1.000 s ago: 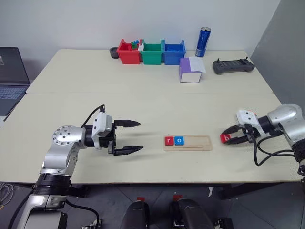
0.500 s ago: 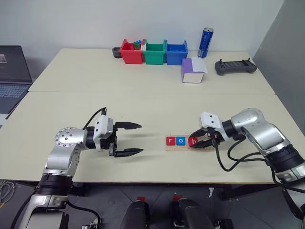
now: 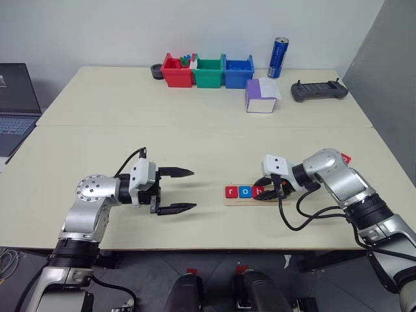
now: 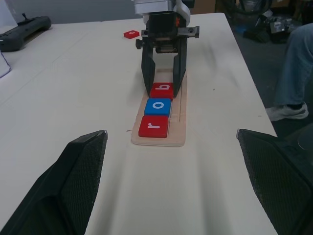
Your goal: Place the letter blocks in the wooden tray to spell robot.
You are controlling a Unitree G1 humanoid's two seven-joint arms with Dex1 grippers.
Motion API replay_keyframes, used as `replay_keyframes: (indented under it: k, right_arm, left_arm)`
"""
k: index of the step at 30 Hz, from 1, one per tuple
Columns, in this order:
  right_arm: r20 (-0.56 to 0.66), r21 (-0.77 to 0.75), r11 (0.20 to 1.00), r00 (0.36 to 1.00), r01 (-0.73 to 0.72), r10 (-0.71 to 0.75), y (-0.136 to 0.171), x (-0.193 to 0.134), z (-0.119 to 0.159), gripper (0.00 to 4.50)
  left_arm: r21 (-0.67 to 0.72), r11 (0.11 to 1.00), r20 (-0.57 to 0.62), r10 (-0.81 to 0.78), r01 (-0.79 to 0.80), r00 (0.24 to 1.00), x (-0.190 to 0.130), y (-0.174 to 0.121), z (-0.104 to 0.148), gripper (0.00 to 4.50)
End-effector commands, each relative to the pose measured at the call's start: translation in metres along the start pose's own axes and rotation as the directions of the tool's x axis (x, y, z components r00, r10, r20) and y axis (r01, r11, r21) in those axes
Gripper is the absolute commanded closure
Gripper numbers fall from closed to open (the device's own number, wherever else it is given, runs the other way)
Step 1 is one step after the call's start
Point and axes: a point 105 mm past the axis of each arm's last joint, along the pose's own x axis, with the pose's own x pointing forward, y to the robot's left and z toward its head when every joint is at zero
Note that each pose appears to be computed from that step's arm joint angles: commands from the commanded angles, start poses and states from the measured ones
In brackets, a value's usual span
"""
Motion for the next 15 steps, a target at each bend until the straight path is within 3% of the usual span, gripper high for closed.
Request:
replay_keyframes:
  k: [1,15]
  right_arm:
    - [0.006,-0.046,0.999,1.000,0.013,-0.013,-0.0063,-0.0042,0.0096,3.03]
    - [0.001,-0.076,0.997,1.000,-0.007,0.008,-0.0050,0.0012,0.0147,3.03]
  left_arm:
    - [0.041,0.999,0.008,0.016,-0.016,1.000,-0.0023,0.0018,0.0116,0.00]
    - [0.042,0.999,0.001,0.033,-0.033,0.999,-0.0044,0.0029,0.0154,0.00]
